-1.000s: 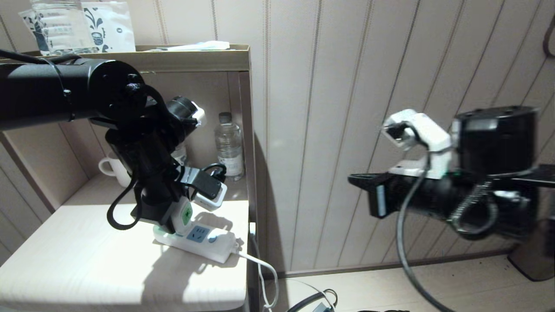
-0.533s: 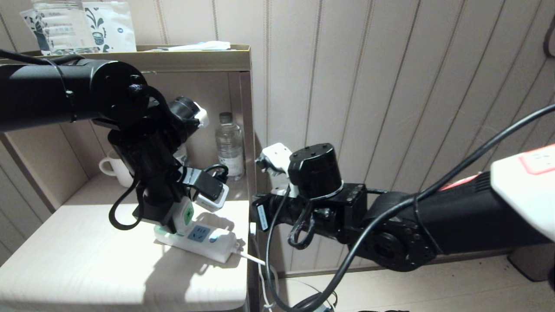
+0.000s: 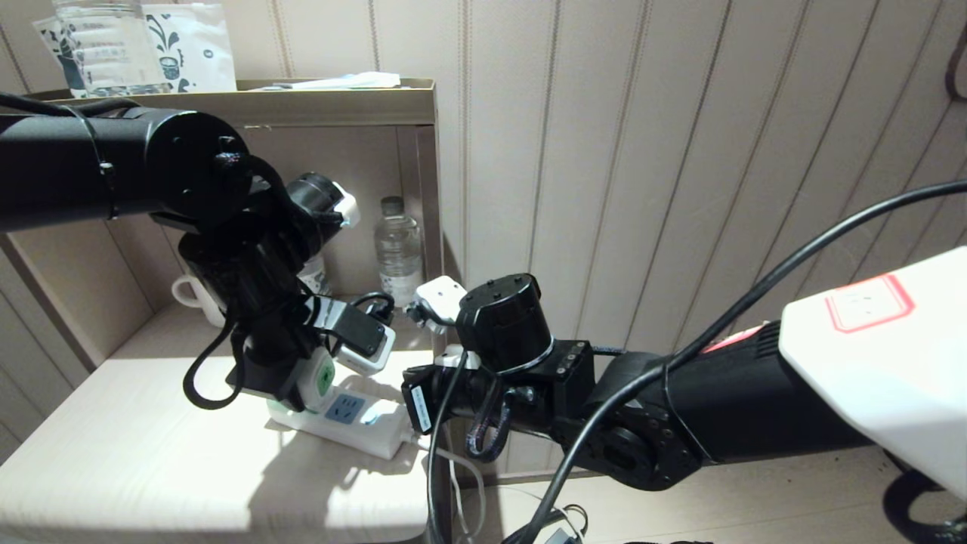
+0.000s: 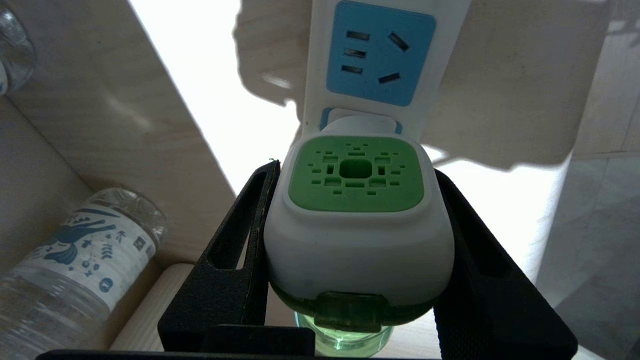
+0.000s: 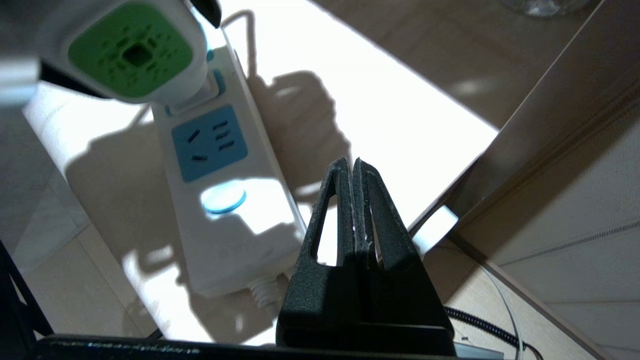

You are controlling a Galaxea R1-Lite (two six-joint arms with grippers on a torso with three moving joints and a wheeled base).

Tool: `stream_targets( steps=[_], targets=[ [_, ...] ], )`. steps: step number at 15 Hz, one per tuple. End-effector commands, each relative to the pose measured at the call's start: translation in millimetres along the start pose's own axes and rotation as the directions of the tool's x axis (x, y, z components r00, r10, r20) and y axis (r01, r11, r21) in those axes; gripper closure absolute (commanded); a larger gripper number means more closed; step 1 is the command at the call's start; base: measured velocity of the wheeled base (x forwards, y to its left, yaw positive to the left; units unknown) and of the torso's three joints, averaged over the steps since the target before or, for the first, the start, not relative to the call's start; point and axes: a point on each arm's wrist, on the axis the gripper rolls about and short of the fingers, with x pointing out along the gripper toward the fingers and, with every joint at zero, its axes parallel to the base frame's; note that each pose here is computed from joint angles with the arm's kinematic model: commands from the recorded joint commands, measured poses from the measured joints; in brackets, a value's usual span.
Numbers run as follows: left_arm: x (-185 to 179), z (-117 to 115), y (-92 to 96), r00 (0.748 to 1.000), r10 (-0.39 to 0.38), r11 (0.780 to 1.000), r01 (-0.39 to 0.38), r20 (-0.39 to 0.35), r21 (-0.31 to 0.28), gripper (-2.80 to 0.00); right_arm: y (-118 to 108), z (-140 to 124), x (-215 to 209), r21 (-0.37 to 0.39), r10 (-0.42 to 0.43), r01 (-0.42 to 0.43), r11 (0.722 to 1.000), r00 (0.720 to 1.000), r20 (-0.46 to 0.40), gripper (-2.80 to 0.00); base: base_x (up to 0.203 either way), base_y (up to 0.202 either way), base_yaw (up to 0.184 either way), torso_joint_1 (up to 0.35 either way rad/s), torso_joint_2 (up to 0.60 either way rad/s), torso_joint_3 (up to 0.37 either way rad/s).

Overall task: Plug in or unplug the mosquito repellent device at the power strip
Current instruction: Hold the socket with your right hand and unplug it with your left hand

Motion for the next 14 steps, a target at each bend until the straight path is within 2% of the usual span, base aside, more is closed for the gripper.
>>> stream_targets(
  steps=[1, 3, 8, 12, 14],
  targets=[
    [2, -1, -6.7, 0.999, -0.035, 0.999, 0.035, -0.011, 0.014, 0.00, 1, 9, 2, 0.000, 0.008, -0.008, 1.000, 1.000, 0.026, 0.00, 0.000, 0.000, 0.000, 0.000, 0.00, 0.000],
    [7, -2, -12.0, 0.998, -0.055, 0.998, 0.055, -0.018, 0.017, 0.00, 2, 11, 7, -0.002, 0.030, -0.030, 1.000, 0.999, 0.020, 0.00, 0.000, 0.000, 0.000, 0.000, 0.00, 0.000],
    [16, -3, -17.4, 0.999, -0.039, 0.999, 0.039, -0.014, 0.017, 0.00, 10, 10, 14, -0.008, 0.073, -0.072, 0.997, 0.997, 0.011, 0.00, 0.000, 0.000, 0.000, 0.000, 0.00, 0.000],
    [13, -2, -15.8, 1.000, -0.018, 1.000, 0.018, -0.004, 0.024, 0.00, 8, -7, 11, 0.006, 0.106, -0.106, 0.994, 0.993, -0.052, 0.00, 0.000, 0.000, 0.000, 0.000, 0.00, 0.000],
    [7, -3, -13.9, 1.000, 0.006, 1.000, -0.006, 0.004, 0.020, 0.00, 6, -8, 11, 0.018, 0.105, -0.104, 0.994, 0.993, -0.056, 0.00, 0.000, 0.000, 0.000, 0.000, 0.00, 0.000]
  ],
)
